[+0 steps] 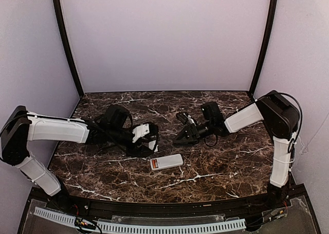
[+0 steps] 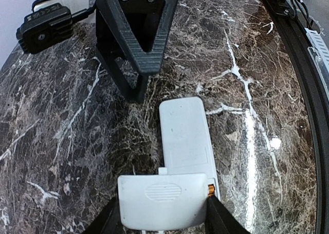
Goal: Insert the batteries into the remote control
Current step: Pick up the battery cover from the center of the board, then pass from the left arm to the right
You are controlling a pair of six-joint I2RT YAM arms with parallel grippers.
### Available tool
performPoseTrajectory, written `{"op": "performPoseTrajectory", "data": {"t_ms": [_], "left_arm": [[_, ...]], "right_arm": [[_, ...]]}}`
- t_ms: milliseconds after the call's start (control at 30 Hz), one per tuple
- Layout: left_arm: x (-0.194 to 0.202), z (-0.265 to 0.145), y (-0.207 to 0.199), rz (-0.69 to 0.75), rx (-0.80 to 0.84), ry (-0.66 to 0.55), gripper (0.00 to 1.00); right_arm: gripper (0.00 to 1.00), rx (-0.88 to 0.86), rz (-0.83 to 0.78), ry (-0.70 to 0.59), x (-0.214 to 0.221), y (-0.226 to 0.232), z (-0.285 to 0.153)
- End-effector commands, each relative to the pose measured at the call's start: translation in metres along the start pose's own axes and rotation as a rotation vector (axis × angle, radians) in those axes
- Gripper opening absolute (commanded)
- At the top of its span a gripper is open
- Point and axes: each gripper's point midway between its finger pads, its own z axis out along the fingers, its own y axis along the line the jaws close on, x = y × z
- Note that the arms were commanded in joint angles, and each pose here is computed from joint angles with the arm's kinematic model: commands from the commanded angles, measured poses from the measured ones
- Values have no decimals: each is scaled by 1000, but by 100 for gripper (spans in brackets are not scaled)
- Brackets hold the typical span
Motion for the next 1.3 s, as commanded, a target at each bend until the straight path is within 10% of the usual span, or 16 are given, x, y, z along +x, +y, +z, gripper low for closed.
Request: {"op": "performPoseTrajectory", "data": {"t_ms": [0, 833, 1267], "left_arm": [[-11, -3, -1, 15, -9, 41, 43], [-34, 10, 4, 29, -24, 31, 43], [-40, 2, 4, 53, -44, -2, 55]], "right_arm": [[54, -133, -81, 5, -12, 51, 14], [44, -162, -25, 59, -12, 50, 58], [4, -230, -13, 81, -7, 61, 61]]}}
